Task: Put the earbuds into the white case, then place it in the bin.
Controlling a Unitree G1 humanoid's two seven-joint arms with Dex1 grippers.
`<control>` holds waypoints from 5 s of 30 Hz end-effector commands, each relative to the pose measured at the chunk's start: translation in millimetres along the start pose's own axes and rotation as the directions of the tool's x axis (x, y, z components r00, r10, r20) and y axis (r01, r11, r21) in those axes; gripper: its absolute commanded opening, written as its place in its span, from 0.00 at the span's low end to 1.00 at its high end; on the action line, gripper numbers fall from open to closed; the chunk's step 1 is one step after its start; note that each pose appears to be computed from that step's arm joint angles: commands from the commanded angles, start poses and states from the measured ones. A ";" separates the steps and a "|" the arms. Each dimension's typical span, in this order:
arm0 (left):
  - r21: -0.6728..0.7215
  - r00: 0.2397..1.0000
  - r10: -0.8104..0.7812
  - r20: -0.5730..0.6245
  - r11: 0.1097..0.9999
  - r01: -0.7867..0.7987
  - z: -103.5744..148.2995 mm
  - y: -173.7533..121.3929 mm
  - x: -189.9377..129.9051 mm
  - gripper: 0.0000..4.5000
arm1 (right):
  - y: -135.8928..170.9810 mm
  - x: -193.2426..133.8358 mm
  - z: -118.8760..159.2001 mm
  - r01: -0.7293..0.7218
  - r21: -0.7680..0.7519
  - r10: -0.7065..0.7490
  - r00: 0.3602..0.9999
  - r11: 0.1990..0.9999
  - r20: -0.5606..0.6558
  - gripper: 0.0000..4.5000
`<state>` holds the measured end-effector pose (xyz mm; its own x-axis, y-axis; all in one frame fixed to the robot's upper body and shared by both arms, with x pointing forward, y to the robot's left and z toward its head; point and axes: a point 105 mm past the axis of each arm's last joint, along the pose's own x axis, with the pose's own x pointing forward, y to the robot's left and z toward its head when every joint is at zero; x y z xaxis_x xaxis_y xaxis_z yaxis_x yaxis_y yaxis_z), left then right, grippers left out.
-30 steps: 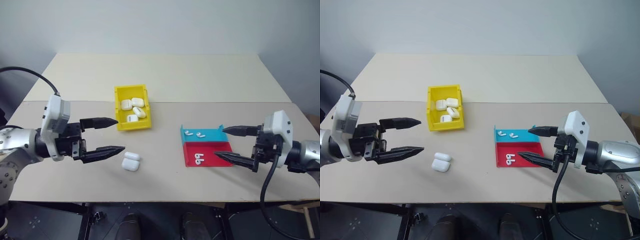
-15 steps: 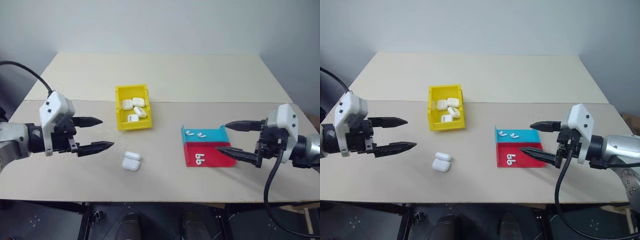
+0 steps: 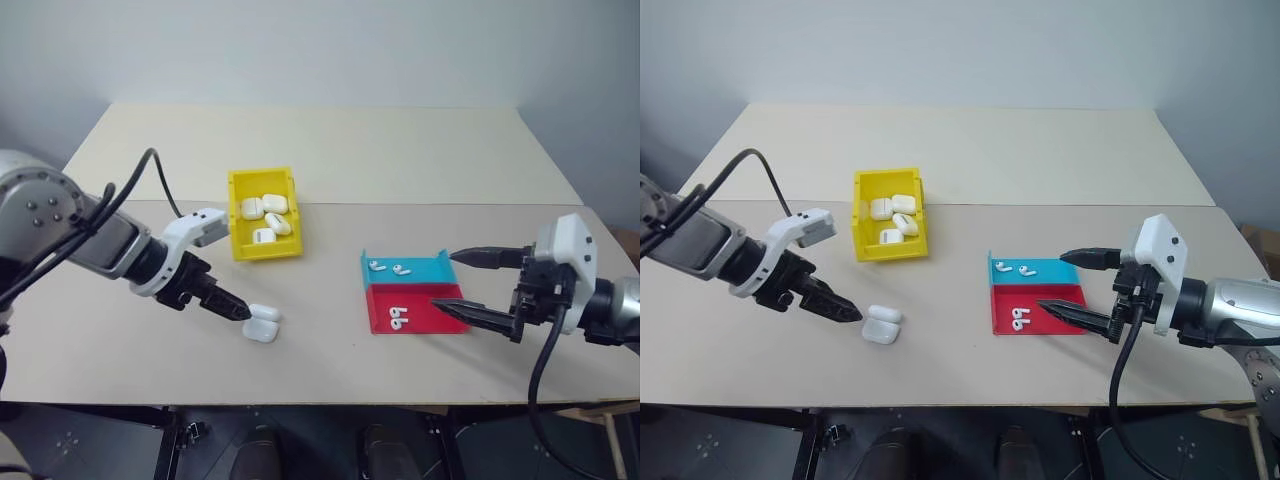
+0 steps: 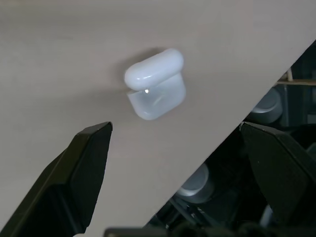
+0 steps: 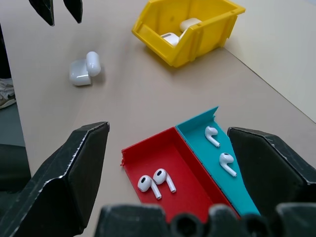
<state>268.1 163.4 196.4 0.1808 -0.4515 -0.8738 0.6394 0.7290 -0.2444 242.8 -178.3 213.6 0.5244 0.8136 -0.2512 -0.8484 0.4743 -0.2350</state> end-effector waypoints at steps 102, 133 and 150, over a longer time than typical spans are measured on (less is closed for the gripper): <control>0.020 0.920 0.392 0.017 0.920 -0.392 17.8 3.9 85.9 1.00 | -4.5 -14.9 16.6 -0.068 -0.012 0.068 0.998 0.998 -0.002 0.99; 0.075 0.940 0.338 -0.042 0.939 -0.335 9.6 0.4 81.7 0.80 | 1.8 -15.7 15.3 -0.046 -0.020 0.046 0.999 0.999 0.009 1.00; -0.087 0.856 0.252 0.452 0.967 -0.239 46.6 -15.7 17.2 0.63 | 0.3 -12.7 12.2 -0.044 -0.037 0.045 0.999 0.998 0.020 1.00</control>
<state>295.2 123.2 180.8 0.5944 -0.3845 -0.7063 0.5037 0.8627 -0.0458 235.7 -183.8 218.0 0.4741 0.8382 -0.2697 -0.8786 0.4304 -0.2069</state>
